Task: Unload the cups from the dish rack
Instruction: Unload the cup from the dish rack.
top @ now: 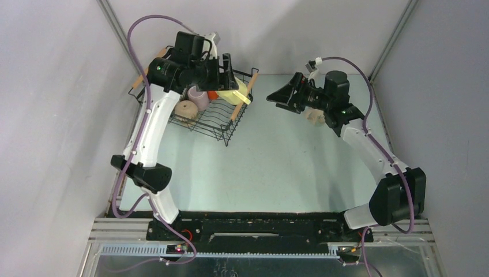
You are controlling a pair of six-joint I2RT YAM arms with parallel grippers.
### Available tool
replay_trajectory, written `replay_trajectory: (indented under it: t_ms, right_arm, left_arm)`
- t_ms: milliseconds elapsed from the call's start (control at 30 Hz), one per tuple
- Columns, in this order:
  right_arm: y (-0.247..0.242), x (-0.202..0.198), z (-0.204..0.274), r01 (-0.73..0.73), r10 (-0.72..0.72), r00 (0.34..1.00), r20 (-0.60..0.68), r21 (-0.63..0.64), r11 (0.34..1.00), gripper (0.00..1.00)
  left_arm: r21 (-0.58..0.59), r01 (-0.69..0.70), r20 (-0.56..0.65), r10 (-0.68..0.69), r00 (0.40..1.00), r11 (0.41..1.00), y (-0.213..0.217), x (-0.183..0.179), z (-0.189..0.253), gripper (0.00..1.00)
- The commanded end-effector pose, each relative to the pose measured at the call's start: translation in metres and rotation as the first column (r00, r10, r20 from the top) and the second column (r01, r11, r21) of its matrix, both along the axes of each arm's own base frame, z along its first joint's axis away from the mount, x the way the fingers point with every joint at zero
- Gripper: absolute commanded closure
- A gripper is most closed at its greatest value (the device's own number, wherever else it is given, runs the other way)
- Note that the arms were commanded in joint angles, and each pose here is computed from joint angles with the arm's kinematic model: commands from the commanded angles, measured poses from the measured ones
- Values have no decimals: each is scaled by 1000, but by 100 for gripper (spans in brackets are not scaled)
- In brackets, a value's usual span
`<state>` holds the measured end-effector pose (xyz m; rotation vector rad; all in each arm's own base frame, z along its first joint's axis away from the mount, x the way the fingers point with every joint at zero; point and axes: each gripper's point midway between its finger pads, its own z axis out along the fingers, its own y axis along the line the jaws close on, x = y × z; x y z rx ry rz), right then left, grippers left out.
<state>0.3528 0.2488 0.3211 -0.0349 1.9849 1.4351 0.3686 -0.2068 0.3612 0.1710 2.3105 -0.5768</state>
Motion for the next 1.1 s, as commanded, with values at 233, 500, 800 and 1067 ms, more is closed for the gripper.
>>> replay_trajectory:
  t_ms: [233, 500, 800, 1067]
  right_arm:
    - [-1, -23, 22, -69, 54, 994, 95, 160, 985, 4]
    - [-6, -34, 35, -80, 49, 991, 125, 253, 964, 4]
    - [-7, -54, 61, -144, 83, 981, 173, 375, 916, 7]
    - [-11, -70, 78, -162, 75, 974, 214, 426, 890, 24]
  left_arm:
    - [-171, 252, 129, -232, 964, 952, -58, -50, 52, 100]
    - [-234, 335, 115, -317, 942, 912, -84, -67, 54, 100]
    - [-348, 388, 111, -373, 921, 854, -106, -78, 59, 100]
    - [-481, 401, 107, -402, 909, 779, -123, -83, 63, 100]
